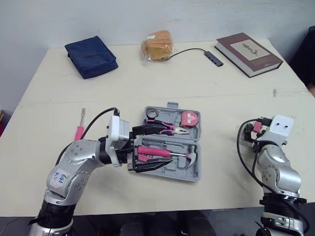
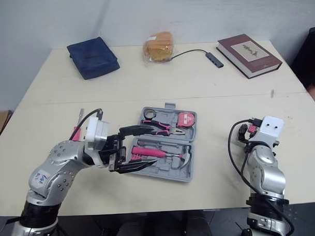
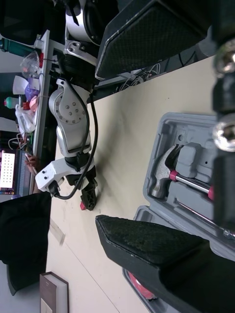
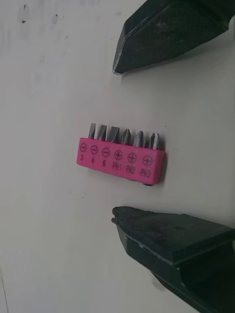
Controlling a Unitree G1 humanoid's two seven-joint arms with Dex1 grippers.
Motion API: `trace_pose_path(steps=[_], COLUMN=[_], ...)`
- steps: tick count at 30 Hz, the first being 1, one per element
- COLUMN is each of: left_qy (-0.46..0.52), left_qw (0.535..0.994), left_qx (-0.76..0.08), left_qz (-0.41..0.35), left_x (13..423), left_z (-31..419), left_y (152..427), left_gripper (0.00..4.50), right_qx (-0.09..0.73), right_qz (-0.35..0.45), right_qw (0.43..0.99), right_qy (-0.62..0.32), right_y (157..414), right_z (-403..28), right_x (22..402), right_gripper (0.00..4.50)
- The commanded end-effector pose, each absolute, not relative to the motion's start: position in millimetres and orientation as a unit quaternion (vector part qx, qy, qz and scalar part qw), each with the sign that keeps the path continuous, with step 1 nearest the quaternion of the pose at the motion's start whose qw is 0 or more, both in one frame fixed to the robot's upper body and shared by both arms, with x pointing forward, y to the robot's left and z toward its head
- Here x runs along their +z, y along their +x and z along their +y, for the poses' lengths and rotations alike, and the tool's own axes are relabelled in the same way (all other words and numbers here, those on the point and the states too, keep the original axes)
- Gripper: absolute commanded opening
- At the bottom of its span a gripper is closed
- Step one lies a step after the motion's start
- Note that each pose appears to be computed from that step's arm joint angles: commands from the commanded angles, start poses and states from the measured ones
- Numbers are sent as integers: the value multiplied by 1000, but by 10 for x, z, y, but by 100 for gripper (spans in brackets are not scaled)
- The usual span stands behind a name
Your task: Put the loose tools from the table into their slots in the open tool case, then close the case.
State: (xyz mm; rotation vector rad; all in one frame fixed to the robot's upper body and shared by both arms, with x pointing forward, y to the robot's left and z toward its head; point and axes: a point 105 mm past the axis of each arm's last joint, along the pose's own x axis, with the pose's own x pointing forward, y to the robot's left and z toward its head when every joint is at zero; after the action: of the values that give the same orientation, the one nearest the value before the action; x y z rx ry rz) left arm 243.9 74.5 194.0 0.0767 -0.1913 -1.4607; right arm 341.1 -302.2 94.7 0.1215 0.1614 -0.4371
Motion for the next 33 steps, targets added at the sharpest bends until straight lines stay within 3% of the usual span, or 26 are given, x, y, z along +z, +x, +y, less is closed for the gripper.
trace_pose_path(steps=[1, 2, 5, 10, 11, 17, 22, 26, 27, 29, 33], left_qy=[56, 57, 60, 88, 91, 92, 84, 88, 88, 92, 118], left_qw=[732, 732, 732, 727, 723, 711, 709, 712, 715, 723, 734], left_qx=[-671, -671, -671, -674, -677, -690, -693, -690, -689, -681, -661], left_qz=[-100, -100, -101, -96, -97, -103, -95, -95, -79, -71, -98], left_x=[1992, 1990, 1986, 1955, 1963, 1972, 1963, 1995, 1980, 1977, 2025], left_z=[745, 749, 747, 725, 713, 675, 770, 890, 955, 1044, 1150], left_y=[2411, 2414, 2426, 2439, 2435, 2421, 2414, 2430, 2432, 2444, 2470], left_gripper=[448, 448, 450, 450, 450, 450, 450, 450, 450, 450, 450], right_qx=[-232, -233, -237, -241, -238, -235, -101, 42, 138, 286, 502], right_qz=[106, 108, 105, 104, 102, 73, -2, -21, -11, 21, 82], right_qw=[963, 963, 963, 962, 963, 968, 995, 993, 981, 946, 850], right_qy=[83, 82, 74, 80, 75, 48, -25, -107, -134, -148, -140], right_y=[3358, 3357, 3351, 3355, 3361, 3387, 3505, 3468, 3403, 3214, 2712], right_z=[-3079, -3084, -3121, -3126, -3125, -3209, -3058, -2808, -2564, -2170, -1544], right_x=[756, 748, 741, 724, 734, 912, 1501, 1888, 1982, 2032, 2017], right_gripper=[450, 450, 373, 118, 84, 81, 81, 81, 81, 81, 81])
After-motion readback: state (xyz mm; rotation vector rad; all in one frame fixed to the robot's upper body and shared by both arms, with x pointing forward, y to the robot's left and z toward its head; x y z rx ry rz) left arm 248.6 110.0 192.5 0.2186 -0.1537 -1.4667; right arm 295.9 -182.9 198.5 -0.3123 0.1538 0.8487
